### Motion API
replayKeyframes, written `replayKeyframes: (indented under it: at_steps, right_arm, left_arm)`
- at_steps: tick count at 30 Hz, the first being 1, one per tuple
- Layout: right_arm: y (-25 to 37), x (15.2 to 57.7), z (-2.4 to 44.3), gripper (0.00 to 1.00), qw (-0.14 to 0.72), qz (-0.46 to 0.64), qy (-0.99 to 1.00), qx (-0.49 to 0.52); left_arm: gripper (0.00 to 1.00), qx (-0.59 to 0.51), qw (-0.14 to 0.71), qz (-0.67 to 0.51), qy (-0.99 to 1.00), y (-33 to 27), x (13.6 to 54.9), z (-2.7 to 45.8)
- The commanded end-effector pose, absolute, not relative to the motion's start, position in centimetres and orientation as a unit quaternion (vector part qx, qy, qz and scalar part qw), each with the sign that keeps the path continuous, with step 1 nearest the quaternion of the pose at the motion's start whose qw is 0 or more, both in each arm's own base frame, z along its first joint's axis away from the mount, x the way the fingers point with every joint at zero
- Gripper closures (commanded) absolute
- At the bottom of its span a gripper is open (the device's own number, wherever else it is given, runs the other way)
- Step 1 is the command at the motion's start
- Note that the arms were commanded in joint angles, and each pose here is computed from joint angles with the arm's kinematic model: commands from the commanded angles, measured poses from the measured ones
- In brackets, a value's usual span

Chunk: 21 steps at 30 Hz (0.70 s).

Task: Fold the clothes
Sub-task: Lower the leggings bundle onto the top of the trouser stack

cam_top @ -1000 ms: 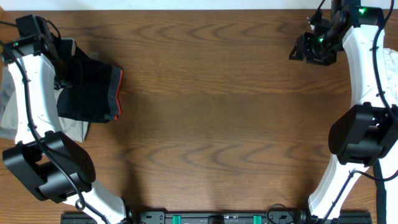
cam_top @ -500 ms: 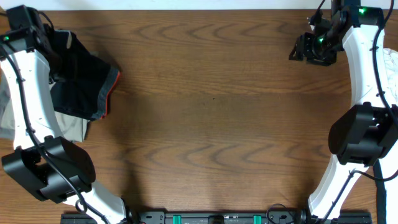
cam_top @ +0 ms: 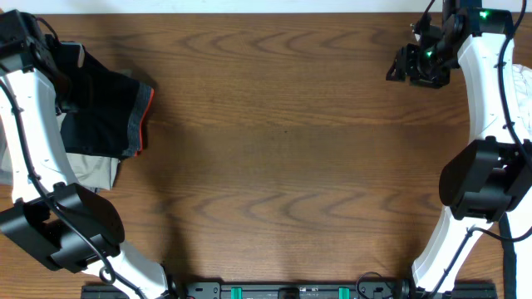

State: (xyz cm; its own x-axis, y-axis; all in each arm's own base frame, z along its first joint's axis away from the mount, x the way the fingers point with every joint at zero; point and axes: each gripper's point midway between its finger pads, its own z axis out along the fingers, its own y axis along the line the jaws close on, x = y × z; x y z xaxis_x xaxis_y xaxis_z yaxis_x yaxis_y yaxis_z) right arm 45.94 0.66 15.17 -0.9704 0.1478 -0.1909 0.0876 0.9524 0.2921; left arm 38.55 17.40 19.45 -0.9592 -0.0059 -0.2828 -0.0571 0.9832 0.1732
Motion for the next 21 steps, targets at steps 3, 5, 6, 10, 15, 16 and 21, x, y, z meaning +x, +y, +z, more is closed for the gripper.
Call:
replayKeyframes:
  at_steps: [3,5,6,10,15,16,21]
  right_arm:
    - [1.0,45.7,14.8,0.43,0.096,0.137,0.984,0.058]
    - [0.9,45.6,14.7,0.43,0.096,0.132,0.985,0.059]
    - [0.8,45.6,14.7,0.43,0.096,0.131,0.985,0.059]
    - [0.8,45.6,14.7,0.43,0.095,0.130,0.985,0.059]
    - [0.4,45.5,14.6,0.42,0.093,0.118,0.987,0.061]
    - [0.4,45.5,14.6,0.42,0.093,0.118,0.987,0.061]
    - [0.3,45.4,14.5,0.42,0.092,0.116,0.987,0.062]
  left_arm:
    - [0.94,-0.022,0.156,0.129,0.979,18.7,38.4,22.0]
    - [0.94,-0.022,0.159,0.130,0.979,18.8,38.5,22.1]
    - [0.94,-0.022,0.160,0.130,0.978,18.8,38.5,22.1]
    - [0.94,-0.023,0.165,0.141,0.976,19.5,38.7,22.4]
    - [0.94,-0.025,0.166,0.151,0.974,20.0,38.7,22.5]
    - [0.94,-0.021,0.166,0.154,0.974,20.2,38.7,22.6]
    - [0.94,-0.028,0.172,0.161,0.971,20.9,38.8,22.8]
